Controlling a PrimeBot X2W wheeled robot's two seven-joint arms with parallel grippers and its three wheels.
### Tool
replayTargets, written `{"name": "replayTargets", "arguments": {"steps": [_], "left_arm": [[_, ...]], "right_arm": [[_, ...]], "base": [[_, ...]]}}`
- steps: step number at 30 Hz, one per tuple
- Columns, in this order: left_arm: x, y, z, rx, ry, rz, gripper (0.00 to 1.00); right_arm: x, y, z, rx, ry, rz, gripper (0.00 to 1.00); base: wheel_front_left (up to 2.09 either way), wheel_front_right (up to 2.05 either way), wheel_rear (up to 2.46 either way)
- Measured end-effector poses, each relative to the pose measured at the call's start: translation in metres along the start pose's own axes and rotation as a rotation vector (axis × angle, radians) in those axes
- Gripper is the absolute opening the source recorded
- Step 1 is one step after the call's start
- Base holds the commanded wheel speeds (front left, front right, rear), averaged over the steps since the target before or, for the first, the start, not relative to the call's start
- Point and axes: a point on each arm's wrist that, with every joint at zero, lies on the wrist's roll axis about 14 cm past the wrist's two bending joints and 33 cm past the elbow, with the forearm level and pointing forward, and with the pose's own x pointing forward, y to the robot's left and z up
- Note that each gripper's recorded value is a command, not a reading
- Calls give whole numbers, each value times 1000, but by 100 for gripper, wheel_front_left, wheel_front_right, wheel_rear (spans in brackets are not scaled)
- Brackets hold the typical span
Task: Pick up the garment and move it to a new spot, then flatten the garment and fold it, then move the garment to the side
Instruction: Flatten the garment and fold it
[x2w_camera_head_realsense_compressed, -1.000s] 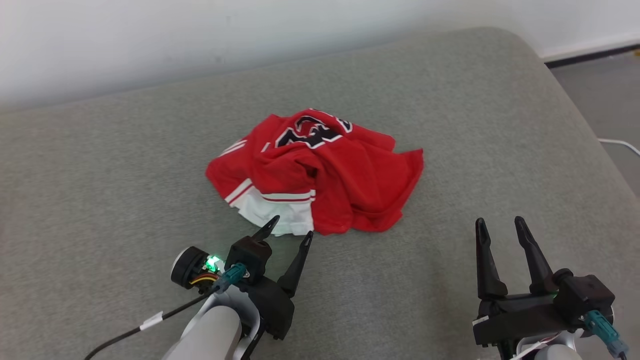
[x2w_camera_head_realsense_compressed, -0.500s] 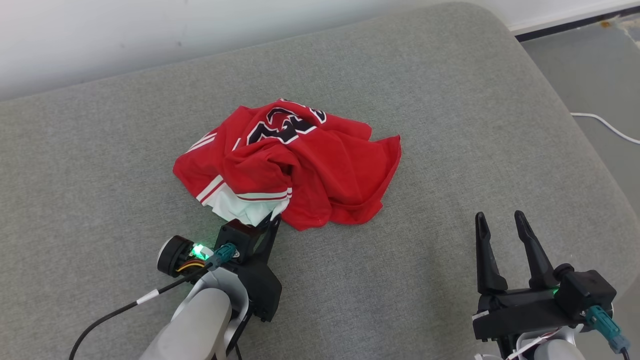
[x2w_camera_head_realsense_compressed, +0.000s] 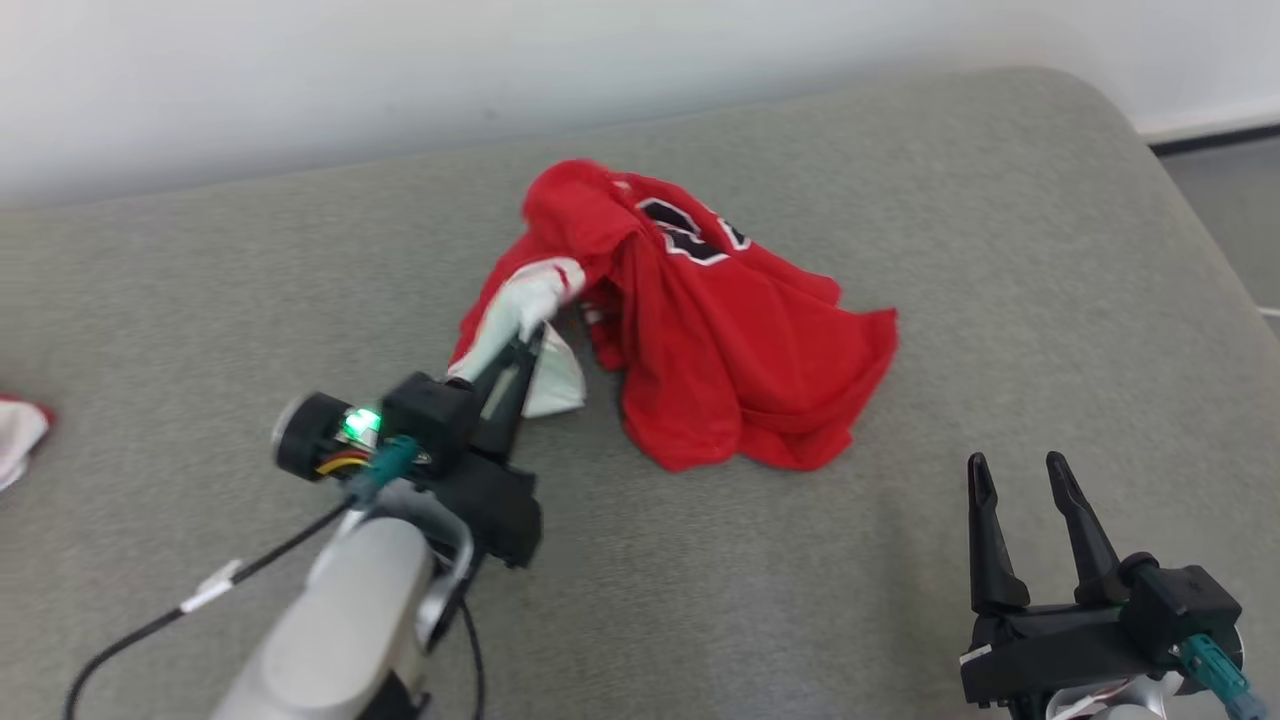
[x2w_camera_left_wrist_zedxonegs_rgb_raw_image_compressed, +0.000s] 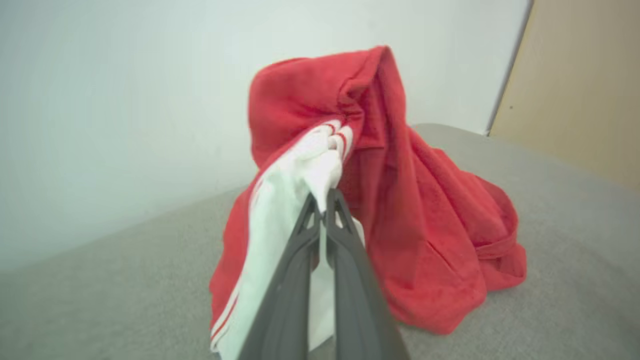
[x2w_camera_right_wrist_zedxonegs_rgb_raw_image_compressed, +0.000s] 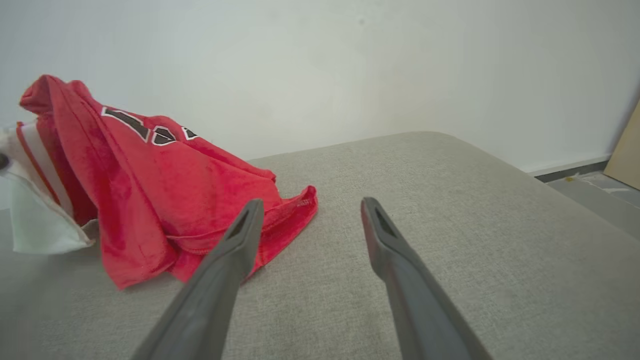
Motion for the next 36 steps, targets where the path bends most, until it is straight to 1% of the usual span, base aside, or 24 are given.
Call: {"name": "replayTargets", "arguments": {"steps": [6,9,12,14,16,17,22,24,25,27,32,36], "left_arm": [[-41,72,55,149,-106,165,0],[-69,100,79,217,-144,241,0],[-102,119,89,262,-137,314,0],[-124,123,87,271,-120,351,0],[-144,121,78,263,-90,375,0],[-153,117,69,243,-71,386,0],[-194,95,10,96,42,450,0],[-203,80,-16,30,91,456,0],[-209,62,-38,-31,134,452,0],[-214,45,-58,-93,174,446,0],[-227,18,-91,-171,251,435,0],[-234,17,-95,-180,261,448,0]], "right_arm": [[9,29,-1,15,-6,85,100],[12,41,-1,23,-5,120,100],[14,53,-2,31,-5,156,100],[14,60,-2,34,-5,176,100],[15,67,0,36,-10,195,100],[15,70,1,38,-13,203,100],[15,77,3,38,-20,224,100],[15,77,4,33,-22,226,100],[15,76,4,28,-23,222,100],[14,75,4,22,-22,220,100],[11,73,5,16,-25,216,100],[10,75,4,15,-22,224,100]], "base": [[0,0,0],[0,0,0],[0,0,0],[0,0,0],[0,0,0],[0,0,0],[0,0,0],[0,0,0],[0,0,0],[0,0,0],[0,0,0],[0,0,0]]}}
